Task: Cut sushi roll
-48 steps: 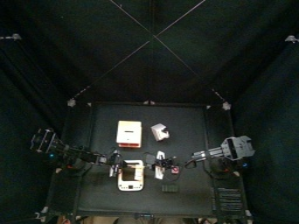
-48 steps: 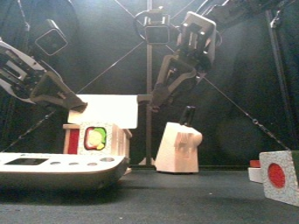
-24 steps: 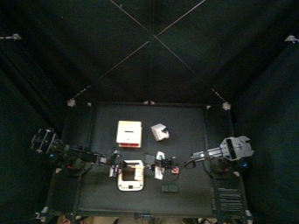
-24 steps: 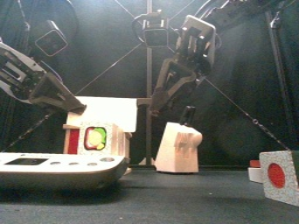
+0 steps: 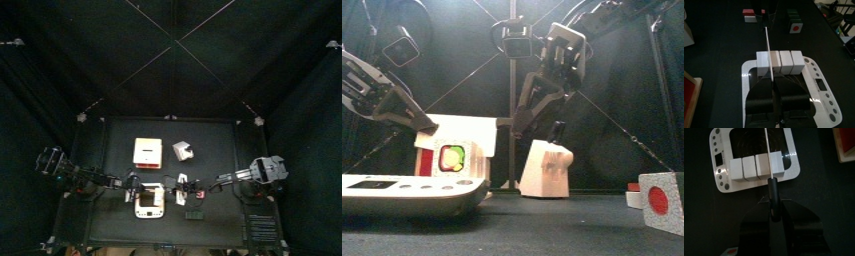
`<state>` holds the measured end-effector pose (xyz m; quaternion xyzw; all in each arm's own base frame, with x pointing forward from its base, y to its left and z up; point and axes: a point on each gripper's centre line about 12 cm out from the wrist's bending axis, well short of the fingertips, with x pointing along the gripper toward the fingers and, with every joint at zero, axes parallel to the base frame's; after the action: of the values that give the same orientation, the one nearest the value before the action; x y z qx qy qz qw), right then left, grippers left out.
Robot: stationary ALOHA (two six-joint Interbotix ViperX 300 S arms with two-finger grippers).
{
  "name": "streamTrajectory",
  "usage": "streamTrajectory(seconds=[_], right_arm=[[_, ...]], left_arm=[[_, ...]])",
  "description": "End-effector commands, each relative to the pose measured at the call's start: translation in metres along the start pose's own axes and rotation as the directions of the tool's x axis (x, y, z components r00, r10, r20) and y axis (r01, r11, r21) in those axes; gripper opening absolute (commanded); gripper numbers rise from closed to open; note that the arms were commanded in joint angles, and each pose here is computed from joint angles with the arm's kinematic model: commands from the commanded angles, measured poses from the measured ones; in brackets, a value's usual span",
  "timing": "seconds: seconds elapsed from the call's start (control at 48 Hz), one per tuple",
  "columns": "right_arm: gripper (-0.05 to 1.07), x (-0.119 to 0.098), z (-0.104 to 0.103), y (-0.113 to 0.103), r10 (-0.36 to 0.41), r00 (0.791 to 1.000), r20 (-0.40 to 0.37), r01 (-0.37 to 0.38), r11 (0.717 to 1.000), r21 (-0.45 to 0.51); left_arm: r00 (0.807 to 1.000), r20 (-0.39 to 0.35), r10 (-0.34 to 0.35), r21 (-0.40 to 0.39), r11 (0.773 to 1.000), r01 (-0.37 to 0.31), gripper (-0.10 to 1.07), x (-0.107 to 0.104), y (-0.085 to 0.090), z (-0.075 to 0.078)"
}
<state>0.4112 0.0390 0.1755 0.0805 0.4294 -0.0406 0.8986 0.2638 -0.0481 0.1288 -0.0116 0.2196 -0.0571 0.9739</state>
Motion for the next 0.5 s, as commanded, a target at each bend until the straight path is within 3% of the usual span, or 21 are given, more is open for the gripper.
streamTrajectory(seconds=[0.0,0.479], right_arm=[[0.35,-0.006,0.004,-0.001,0.000,1.000,0.004,0.000,1.000,0.016],[0.35,0.004,-0.002,-0.001,-0.006,1.000,-0.023,0.006,1.000,0.018]], left_arm=[[1.000,-0.022,-0.009,0.001,1.000,0.009,0.23,-0.001,-0.003,-0.005],[0.994,-0.110,-0.014,0.014,1.000,0.016,0.23,0.010,-0.007,-0.021]])
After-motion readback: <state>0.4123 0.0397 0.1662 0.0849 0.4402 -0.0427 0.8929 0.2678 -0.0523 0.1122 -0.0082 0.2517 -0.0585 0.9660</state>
